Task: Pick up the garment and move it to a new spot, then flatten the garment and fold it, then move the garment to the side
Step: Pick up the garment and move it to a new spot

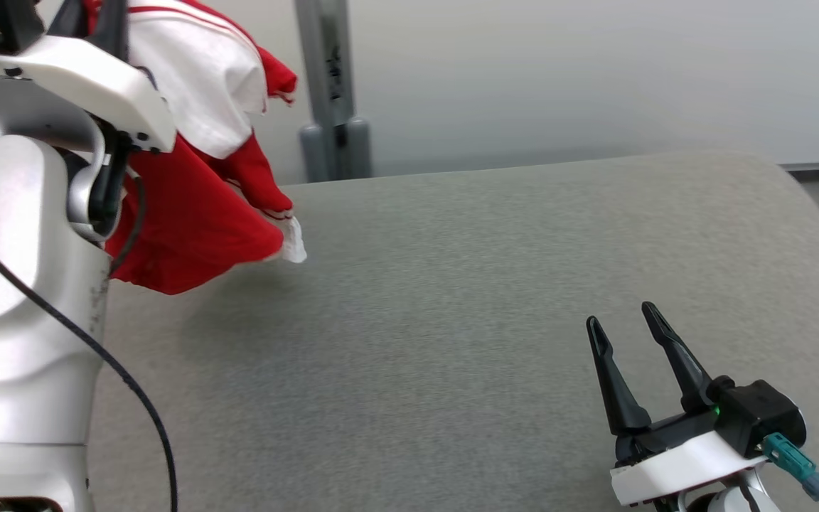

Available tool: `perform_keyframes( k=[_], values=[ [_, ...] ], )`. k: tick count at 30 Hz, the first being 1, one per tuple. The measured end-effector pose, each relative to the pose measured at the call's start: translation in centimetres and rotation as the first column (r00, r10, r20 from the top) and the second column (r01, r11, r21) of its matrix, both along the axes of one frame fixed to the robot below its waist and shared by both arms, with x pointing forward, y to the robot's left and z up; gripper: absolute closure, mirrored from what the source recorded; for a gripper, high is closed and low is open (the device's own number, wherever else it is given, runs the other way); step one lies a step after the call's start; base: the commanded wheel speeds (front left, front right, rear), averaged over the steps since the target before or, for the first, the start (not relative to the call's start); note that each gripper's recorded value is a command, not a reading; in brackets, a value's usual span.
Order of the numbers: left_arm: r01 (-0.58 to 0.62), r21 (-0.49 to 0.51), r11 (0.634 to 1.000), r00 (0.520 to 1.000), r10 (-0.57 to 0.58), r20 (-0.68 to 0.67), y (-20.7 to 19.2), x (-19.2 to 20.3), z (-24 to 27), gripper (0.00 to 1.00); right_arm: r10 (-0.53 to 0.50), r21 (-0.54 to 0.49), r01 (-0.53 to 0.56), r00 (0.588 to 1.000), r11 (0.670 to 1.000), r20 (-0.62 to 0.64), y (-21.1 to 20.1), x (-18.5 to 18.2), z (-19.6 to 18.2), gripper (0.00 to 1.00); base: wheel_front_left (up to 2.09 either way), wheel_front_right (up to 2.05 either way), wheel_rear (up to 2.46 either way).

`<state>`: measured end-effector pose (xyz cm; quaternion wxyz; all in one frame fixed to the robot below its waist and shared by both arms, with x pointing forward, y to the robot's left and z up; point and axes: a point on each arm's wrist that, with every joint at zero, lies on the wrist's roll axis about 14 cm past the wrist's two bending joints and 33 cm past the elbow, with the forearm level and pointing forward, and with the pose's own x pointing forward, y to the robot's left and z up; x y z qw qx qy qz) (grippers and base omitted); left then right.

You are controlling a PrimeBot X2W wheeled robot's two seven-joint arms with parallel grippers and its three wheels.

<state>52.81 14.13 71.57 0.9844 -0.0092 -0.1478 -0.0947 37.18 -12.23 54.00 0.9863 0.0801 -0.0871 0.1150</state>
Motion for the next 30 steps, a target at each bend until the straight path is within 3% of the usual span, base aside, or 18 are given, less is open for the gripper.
perform_keyframes(
  k=[4,5,10,15,21,24,30],
  values=[
    [0.140,0.002,0.990,0.990,-0.140,0.016,-6.1,-0.5,1.0,1.00,-0.074,0.000,0.074,0.997,0.997,0.015,-2.4,-1.1,0.5,0.00,0.00,0.00,0.00],
    [0.209,0.002,0.978,0.978,-0.209,0.016,-9.2,-0.9,1.0,1.00,-0.115,0.001,0.115,0.993,0.993,0.021,-3.8,-1.6,0.7,0.00,0.00,0.00,0.00],
    [0.374,0.000,0.928,0.927,-0.374,-0.026,-16.5,-2.4,-0.5,1.00,-0.217,0.004,0.217,0.976,0.976,0.017,-7.0,-3.2,0.7,0.00,0.00,0.00,0.00],
    [0.492,0.001,0.870,0.866,-0.490,-0.100,-21.8,-3.8,-4.0,1.00,-0.281,0.006,0.281,0.960,0.960,0.003,-9.0,-4.1,0.3,0.00,0.00,0.00,0.00],
    [0.529,-0.037,0.848,0.796,-0.510,-0.326,-23.1,-4.3,-14.5,1.00,-0.306,-0.002,0.306,0.951,0.952,-0.036,-9.8,-3.8,-0.8,0.00,0.00,0.00,0.00],
    [0.516,-0.061,0.854,0.767,-0.493,-0.412,-22.6,-4.6,-18.9,1.00,-0.302,-0.009,0.302,0.952,0.953,-0.057,-9.6,-3.4,-1.5,0.00,0.00,0.00,0.00],
    [0.451,-0.093,0.888,0.764,-0.438,-0.474,-20.3,-5.0,-23.5,1.00,-0.262,-0.018,0.262,0.962,0.965,-0.069,-8.4,-2.4,-1.9,0.00,0.00,0.00,0.00]
  ],
)
